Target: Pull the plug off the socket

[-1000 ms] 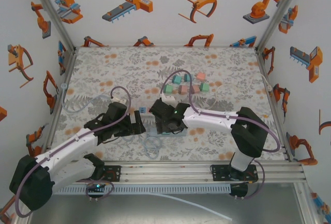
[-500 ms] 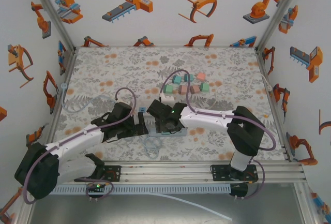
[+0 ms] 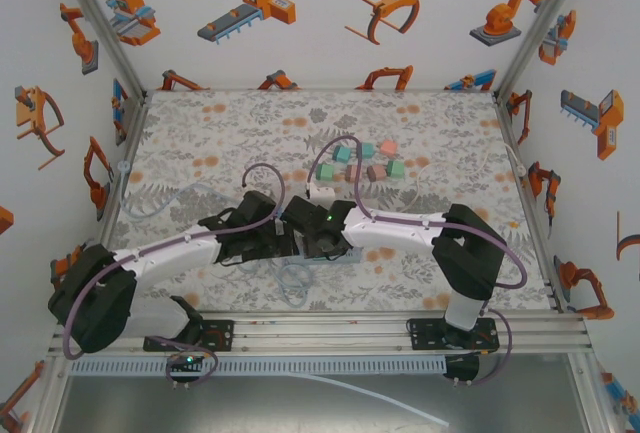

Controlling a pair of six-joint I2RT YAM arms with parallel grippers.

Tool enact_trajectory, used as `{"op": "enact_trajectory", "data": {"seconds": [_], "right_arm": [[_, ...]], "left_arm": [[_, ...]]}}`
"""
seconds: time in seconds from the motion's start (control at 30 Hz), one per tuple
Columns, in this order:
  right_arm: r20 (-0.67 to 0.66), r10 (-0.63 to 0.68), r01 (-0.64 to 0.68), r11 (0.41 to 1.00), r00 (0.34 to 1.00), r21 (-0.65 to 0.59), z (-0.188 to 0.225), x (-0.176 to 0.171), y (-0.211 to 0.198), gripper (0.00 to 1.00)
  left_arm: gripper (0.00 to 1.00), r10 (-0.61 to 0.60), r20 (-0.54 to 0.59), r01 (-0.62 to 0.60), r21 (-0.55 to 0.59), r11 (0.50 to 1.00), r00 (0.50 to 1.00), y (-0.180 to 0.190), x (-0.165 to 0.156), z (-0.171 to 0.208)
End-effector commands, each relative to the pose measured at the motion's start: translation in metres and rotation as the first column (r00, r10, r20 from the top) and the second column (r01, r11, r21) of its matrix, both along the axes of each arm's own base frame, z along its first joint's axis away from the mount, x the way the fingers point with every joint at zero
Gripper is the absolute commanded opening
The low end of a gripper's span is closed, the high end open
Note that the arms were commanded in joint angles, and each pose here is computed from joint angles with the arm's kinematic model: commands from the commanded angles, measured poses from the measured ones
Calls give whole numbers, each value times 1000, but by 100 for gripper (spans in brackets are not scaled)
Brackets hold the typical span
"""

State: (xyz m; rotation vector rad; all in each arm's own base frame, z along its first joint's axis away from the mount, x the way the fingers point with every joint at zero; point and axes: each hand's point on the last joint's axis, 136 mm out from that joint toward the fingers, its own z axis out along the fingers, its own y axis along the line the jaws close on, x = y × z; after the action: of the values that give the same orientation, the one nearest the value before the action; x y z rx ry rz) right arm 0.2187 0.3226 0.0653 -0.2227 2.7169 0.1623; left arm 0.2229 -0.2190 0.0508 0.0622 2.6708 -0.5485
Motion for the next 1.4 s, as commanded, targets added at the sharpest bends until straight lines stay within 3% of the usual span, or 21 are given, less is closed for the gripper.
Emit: {"op": "enact_trajectory", "data": {"seconds": [0.0,0.1,0.27,0.5,0.87,1.1,1.27,1.37], "right_arm": [[50,-29,28,999,998,17,18,7,1,34],[69,-40,37,998,997,50,23,9,4,27],[87,-43,35,996,995,85,35,12,9,23],[114,-47,29,988,992,154,47,14,15,19],[103,-22,6,988,994,157,42,11,18,11],[127,-27,-6,969,992,247,54,10,22,8],[123,-15,-12,976,992,217,53,9,18,6],[130,-24,-12,963,991,268,55,9,22,6]], "left_arm": [[81,-18,-119,29,89,996,993,13,-23,-30],[77,-44,-175,58,71,996,984,10,-34,-37],[70,-35,-238,57,88,994,971,18,-49,-52],[64,47,-316,46,283,958,948,41,-52,-73],[64,100,-401,58,364,930,911,50,-66,-104],[64,121,-416,54,385,921,901,57,-73,-120],[64,133,-434,52,389,920,891,59,-79,-130],[64,145,-448,55,405,913,882,63,-83,-136]]}}
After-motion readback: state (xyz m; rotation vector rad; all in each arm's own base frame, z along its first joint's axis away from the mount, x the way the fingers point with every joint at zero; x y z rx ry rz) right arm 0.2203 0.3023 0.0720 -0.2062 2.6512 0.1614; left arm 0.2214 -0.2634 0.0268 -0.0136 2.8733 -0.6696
